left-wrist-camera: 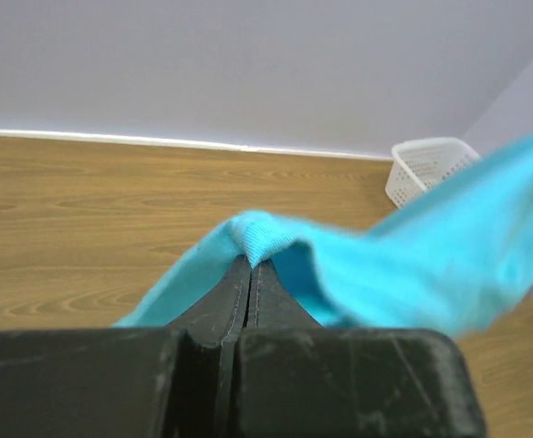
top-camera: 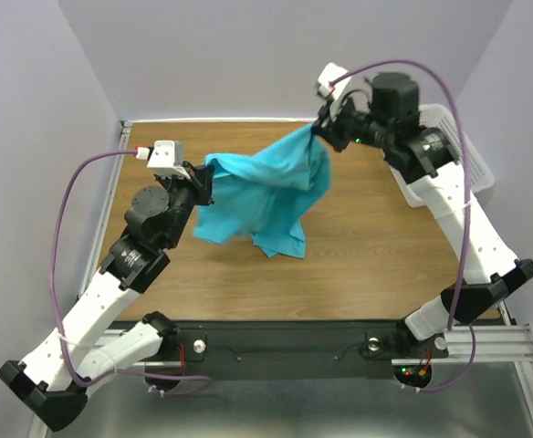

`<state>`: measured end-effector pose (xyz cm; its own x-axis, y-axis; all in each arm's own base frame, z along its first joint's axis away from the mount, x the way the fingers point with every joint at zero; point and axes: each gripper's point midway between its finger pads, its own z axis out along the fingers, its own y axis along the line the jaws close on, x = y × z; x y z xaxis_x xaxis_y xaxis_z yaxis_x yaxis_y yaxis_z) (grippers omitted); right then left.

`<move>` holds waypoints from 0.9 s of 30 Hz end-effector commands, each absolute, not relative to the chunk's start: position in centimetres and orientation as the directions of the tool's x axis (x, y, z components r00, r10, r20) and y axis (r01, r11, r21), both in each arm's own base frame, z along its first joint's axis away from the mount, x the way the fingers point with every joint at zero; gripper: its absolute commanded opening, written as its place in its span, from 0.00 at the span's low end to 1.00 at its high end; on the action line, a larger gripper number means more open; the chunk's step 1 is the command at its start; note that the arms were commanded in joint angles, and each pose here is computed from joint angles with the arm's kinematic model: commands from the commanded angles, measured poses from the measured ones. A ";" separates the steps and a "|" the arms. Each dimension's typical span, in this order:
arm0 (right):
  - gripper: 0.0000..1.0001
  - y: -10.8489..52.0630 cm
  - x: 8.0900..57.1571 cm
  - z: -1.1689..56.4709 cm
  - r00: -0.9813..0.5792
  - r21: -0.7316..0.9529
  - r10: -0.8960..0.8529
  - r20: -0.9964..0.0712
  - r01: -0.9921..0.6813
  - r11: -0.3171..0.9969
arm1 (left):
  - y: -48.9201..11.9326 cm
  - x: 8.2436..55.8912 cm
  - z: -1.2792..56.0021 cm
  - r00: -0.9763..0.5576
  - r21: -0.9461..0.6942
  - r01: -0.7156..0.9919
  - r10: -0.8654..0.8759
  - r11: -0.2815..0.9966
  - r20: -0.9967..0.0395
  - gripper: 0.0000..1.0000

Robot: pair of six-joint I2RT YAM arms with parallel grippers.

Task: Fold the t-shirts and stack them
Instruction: Flatten the tshirt out

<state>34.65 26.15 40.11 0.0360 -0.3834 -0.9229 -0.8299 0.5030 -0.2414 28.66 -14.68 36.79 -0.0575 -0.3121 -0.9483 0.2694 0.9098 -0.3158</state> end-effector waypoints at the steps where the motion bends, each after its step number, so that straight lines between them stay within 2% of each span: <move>1: 0.01 21.8 37.9 47.8 0.094 -0.294 -0.309 -0.947 -0.646 0.705 | -16.3 26.0 37.4 -0.070 -0.321 0.427 -0.323 0.846 -0.944 0.00; 6: 0.01 19.8 39.4 52.8 0.153 -0.278 -0.232 -0.961 -0.533 0.799 | -19.9 20.9 40.1 -0.075 -0.282 0.710 -0.329 0.645 -0.941 0.00; 9: 0.01 19.4 39.0 54.6 0.187 -0.279 -0.210 -0.960 -0.523 0.806 | -22.5 16.4 42.1 -0.112 -0.249 0.879 -0.331 0.407 -0.937 0.00; 13: 0.01 19.1 37.8 56.5 0.253 -0.333 -0.230 -0.940 -0.528 0.781 | -24.5 13.9 44.2 -0.154 -0.230 0.951 -0.326 0.209 -0.933 0.00; 17: 0.01 21.8 37.2 55.1 0.249 -0.323 -0.209 -0.946 -0.660 0.678 | -25.4 11.9 46.2 -0.228 -0.260 0.964 -0.327 0.059 -0.917 0.00; 21: 0.01 26.9 39.9 50.0 0.136 -0.209 -0.170 -0.976 -0.802 0.560 | -25.1 13.2 43.9 -0.291 -0.349 0.928 -0.328 0.130 -0.898 0.00; 23: 0.01 30.2 40.2 48.3 0.121 -0.194 -0.172 -0.978 -0.833 0.518 | -24.4 15.0 41.3 -0.334 -0.429 0.869 -0.346 0.246 -0.877 0.00; 24: 0.01 33.2 41.1 45.3 0.081 -0.173 -0.201 -0.976 -0.850 0.497 | -23.6 16.5 40.6 -0.335 -0.473 0.818 -0.396 0.327 -0.855 0.00; 27: 0.01 37.5 42.9 42.2 0.038 -0.130 -0.193 -0.981 -0.859 0.495 | -20.9 18.4 36.6 -0.375 -0.598 0.651 -0.488 0.467 -0.788 0.00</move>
<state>41.59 31.79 45.32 0.0716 -0.2202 -0.9728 -0.8308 0.5265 -0.1803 16.40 -23.91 39.18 -0.3497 -0.3654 -0.8627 0.8205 0.3251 -0.4703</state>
